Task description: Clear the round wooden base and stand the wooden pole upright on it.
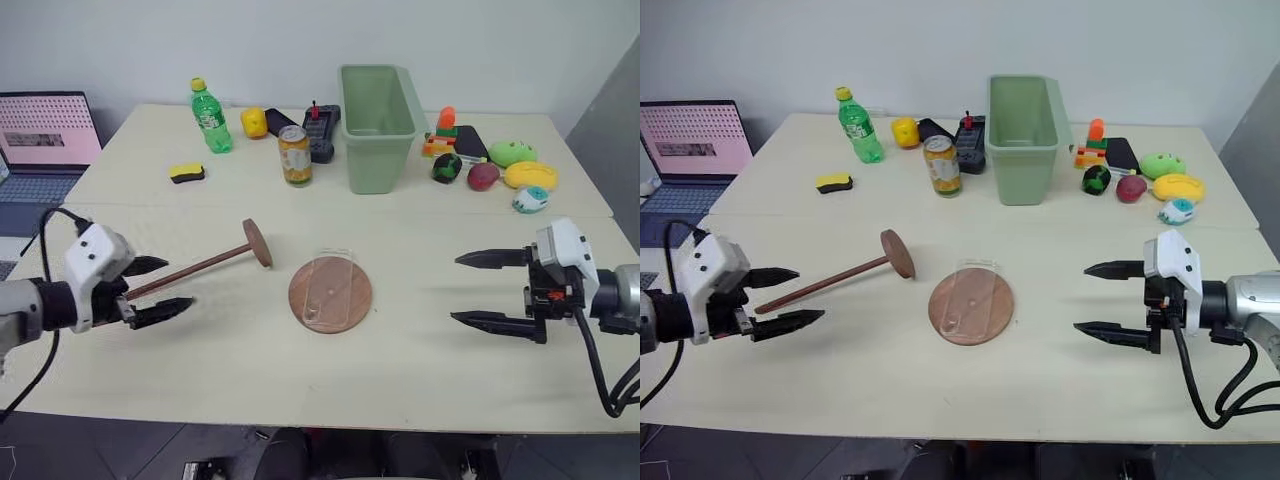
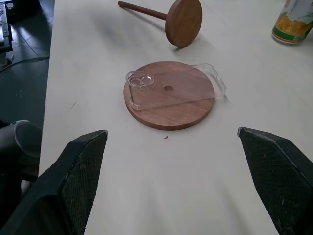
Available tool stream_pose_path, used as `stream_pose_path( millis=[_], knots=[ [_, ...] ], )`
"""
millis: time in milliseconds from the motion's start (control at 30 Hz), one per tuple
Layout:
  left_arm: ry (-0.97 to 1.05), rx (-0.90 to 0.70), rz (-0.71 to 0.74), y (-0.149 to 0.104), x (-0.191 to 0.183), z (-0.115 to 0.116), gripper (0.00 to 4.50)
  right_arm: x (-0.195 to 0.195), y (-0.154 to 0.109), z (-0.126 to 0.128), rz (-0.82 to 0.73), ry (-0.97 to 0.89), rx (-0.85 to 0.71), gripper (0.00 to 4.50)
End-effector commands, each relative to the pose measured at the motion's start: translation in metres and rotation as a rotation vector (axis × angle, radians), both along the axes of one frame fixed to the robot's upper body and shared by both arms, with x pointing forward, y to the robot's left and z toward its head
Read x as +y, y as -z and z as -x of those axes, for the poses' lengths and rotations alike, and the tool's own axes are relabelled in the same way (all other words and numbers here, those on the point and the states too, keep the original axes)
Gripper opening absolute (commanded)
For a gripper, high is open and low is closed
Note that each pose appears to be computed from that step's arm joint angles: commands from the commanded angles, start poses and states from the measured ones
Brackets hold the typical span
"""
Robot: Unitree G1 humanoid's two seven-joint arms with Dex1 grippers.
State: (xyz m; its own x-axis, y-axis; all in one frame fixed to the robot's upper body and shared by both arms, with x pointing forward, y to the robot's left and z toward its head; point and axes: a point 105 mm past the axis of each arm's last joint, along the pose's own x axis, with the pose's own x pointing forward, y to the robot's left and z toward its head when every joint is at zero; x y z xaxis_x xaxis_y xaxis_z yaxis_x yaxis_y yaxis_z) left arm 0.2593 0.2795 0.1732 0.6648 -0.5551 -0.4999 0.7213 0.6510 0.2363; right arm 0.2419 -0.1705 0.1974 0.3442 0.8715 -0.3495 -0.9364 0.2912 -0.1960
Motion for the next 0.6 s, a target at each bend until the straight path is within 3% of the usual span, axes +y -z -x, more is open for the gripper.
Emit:
stream_pose_path(
  millis=[33, 600],
  knots=[
    [0.046, -0.033, -0.032, -0.002, -0.007, 0.002, 4.5, 0.005, -0.011, 0.0, -0.001, -0.025, -0.048, 4.49],
    [0.185, -0.072, -0.033, 0.002, -0.043, -0.002, 4.5, 0.017, -0.021, -0.009, -0.063, 0.023, -0.106, 4.49]
  ],
)
